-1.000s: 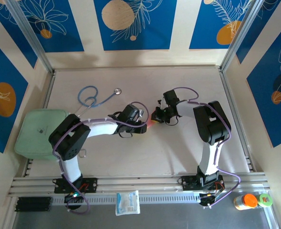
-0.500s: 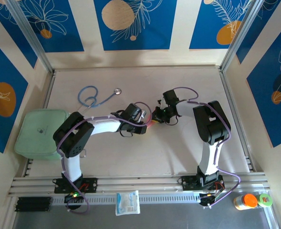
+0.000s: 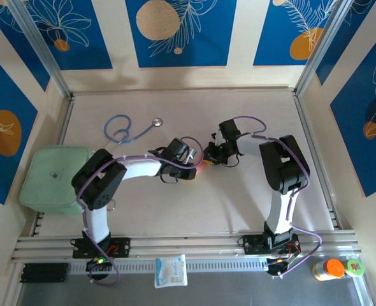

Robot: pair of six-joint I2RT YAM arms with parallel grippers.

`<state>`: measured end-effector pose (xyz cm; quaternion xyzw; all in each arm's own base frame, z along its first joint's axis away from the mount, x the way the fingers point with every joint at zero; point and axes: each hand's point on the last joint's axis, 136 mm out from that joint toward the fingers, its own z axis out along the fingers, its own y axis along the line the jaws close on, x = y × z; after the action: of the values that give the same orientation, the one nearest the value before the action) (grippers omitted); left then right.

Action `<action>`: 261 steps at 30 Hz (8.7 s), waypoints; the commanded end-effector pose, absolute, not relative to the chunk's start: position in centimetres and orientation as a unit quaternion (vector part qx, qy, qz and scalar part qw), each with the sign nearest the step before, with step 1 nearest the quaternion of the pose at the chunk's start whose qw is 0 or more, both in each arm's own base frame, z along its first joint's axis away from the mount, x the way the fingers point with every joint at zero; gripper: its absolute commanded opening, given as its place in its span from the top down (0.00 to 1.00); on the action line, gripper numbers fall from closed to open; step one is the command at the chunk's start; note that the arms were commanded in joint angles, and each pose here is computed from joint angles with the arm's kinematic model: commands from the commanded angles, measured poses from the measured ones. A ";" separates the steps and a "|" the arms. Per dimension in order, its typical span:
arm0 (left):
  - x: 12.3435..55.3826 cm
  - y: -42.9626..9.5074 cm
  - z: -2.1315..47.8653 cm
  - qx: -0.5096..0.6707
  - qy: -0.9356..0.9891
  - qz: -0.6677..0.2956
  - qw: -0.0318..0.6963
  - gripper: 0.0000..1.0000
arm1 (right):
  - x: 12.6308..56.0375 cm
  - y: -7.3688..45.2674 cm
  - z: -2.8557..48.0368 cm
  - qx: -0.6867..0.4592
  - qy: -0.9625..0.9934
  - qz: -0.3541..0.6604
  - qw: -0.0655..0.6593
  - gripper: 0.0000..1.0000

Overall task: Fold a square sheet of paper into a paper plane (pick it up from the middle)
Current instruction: Fold the wing for the fifth time at the center of the table.

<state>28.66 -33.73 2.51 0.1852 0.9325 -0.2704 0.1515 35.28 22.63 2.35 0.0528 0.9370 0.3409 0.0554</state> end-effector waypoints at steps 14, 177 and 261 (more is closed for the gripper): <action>27.0 -34.2 1.0 0.178 0.933 -0.295 0.101 0.82 | 32.5 24.1 4.2 0.057 0.918 0.393 0.025 0.82; 30.0 -33.8 0.4 0.012 0.940 -0.319 0.117 0.97 | 34.9 19.6 4.8 0.072 0.973 0.191 0.108 0.61; 29.7 -33.9 -2.1 0.025 0.951 -0.298 0.083 0.96 | 34.6 22.9 2.7 0.058 0.944 0.315 0.083 0.88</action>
<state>32.11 -36.69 2.24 0.0376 0.9251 -0.3527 0.1357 35.08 22.53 3.70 0.0503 0.9491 0.2933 0.1029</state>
